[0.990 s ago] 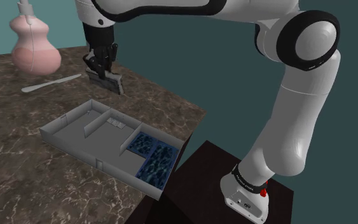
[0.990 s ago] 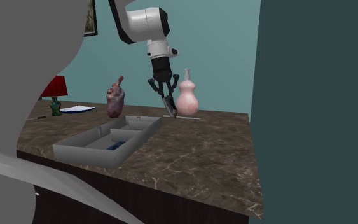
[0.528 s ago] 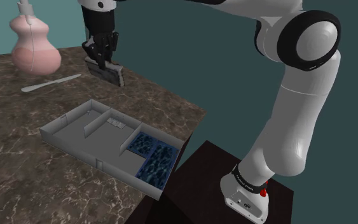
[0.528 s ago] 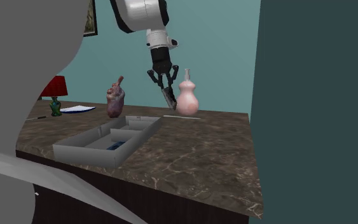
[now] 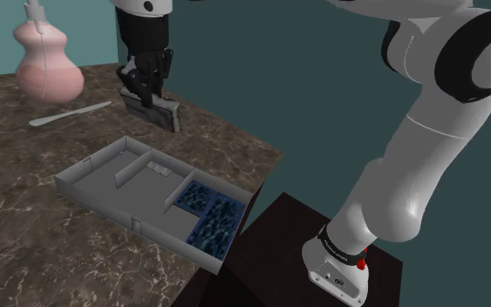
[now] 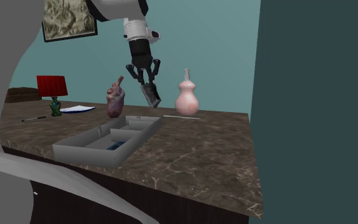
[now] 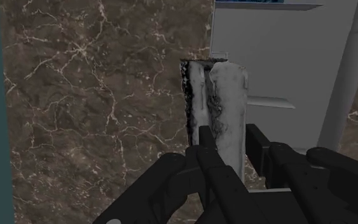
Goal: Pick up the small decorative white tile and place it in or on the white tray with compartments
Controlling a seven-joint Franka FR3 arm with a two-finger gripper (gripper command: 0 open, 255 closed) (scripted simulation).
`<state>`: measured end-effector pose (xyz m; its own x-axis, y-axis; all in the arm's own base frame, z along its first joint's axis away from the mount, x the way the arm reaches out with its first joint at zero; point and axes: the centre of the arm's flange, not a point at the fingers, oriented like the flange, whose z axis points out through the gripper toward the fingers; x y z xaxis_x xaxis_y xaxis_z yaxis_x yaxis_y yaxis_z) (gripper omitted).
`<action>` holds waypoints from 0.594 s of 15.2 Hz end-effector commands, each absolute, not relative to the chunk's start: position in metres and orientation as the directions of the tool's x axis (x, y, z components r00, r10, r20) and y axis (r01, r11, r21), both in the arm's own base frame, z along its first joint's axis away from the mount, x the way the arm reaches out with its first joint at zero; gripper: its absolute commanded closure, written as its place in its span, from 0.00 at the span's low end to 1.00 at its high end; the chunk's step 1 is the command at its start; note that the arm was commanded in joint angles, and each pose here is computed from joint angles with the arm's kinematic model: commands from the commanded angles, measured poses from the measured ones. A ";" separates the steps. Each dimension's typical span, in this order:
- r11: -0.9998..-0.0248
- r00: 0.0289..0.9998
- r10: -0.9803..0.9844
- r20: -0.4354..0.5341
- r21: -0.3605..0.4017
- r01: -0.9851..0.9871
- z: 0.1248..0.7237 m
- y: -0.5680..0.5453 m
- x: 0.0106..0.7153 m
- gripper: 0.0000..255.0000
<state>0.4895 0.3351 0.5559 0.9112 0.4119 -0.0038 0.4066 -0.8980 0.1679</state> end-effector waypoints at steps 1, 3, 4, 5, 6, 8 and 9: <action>-0.898 0.912 0.411 -0.004 0.168 0.405 0.559 0.344 0.464 1.00; -0.898 0.912 0.411 -0.004 0.168 0.405 0.562 0.354 0.439 1.00; -0.898 0.912 0.411 -0.004 0.168 0.405 0.564 0.359 0.427 1.00; -0.898 0.912 0.411 -0.004 0.168 0.405 0.565 0.363 0.415 1.00; -0.898 0.912 0.411 -0.004 0.168 0.405 0.567 0.368 0.403 1.00; -0.898 0.912 0.411 -0.004 0.168 0.405 0.569 0.375 0.387 1.00; -0.898 0.912 0.411 -0.004 0.168 0.405 0.564 0.375 0.387 1.00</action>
<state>0.3904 0.3728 0.5664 0.9114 0.4115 -0.0037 0.4062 -0.8981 0.1683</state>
